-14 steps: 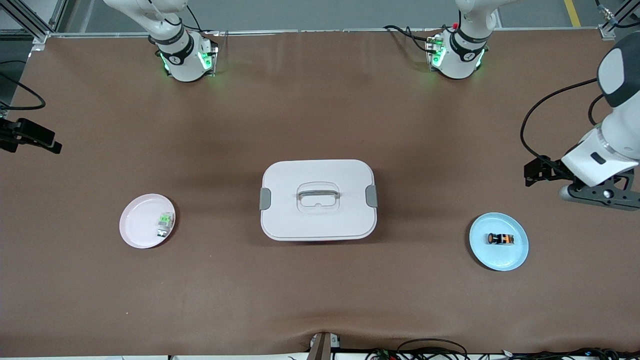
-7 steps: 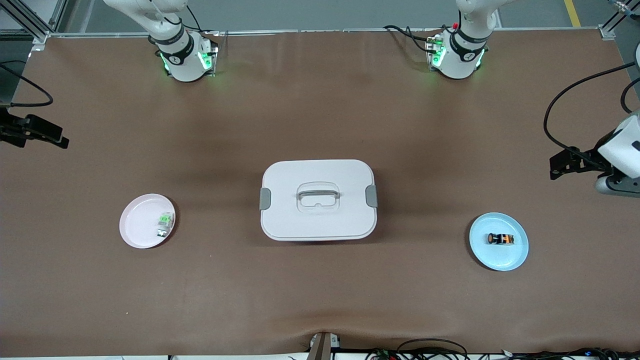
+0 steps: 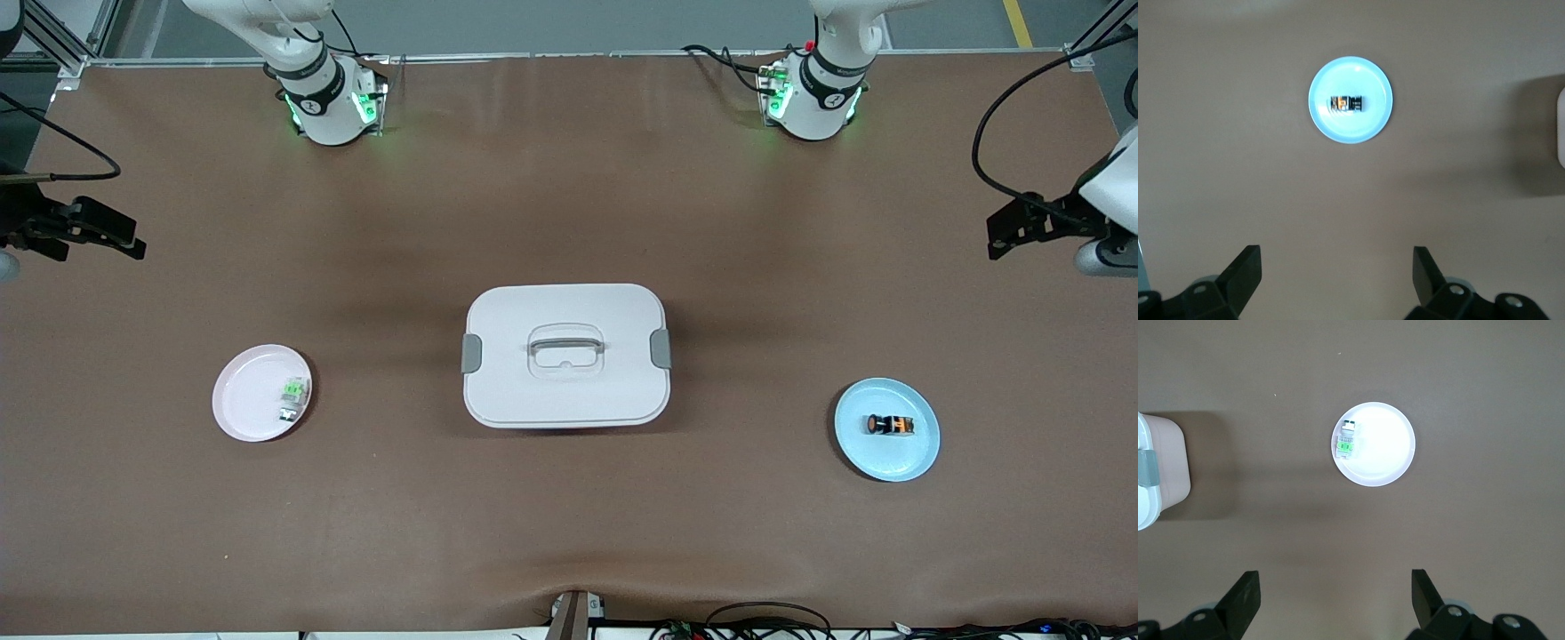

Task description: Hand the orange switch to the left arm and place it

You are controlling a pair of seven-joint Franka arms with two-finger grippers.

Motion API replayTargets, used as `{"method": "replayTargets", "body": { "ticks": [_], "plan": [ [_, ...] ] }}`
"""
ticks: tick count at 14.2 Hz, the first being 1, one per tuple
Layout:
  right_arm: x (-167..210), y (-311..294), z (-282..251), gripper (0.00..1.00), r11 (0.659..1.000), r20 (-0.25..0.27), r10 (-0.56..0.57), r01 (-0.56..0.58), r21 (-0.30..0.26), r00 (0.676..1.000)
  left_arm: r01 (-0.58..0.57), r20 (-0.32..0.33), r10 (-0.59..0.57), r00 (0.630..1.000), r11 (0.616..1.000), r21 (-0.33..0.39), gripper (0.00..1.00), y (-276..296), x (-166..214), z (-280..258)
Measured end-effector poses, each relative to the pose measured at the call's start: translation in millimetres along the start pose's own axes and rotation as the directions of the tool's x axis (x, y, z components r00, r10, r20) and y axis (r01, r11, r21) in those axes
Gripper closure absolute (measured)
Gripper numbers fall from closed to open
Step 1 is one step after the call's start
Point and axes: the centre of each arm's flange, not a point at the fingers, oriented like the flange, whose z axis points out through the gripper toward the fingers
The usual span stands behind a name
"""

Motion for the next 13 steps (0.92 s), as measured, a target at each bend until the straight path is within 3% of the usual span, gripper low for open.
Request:
{"method": "replayTargets", "body": {
  "ticks": [8,13],
  "plan": [
    [0,1,1,0.0,1.0,0.002,0.002,-0.002,0.0,1.0,0.06,0.006,-0.06,0.998,0.996,-0.068,0.0,15,-45,-16],
    [0,1,1,0.0,1.0,0.002,0.002,-0.002,0.0,1.0,0.116,0.007,-0.116,0.993,0.991,-0.071,0.0,44,-54,-23]
  ]
}}
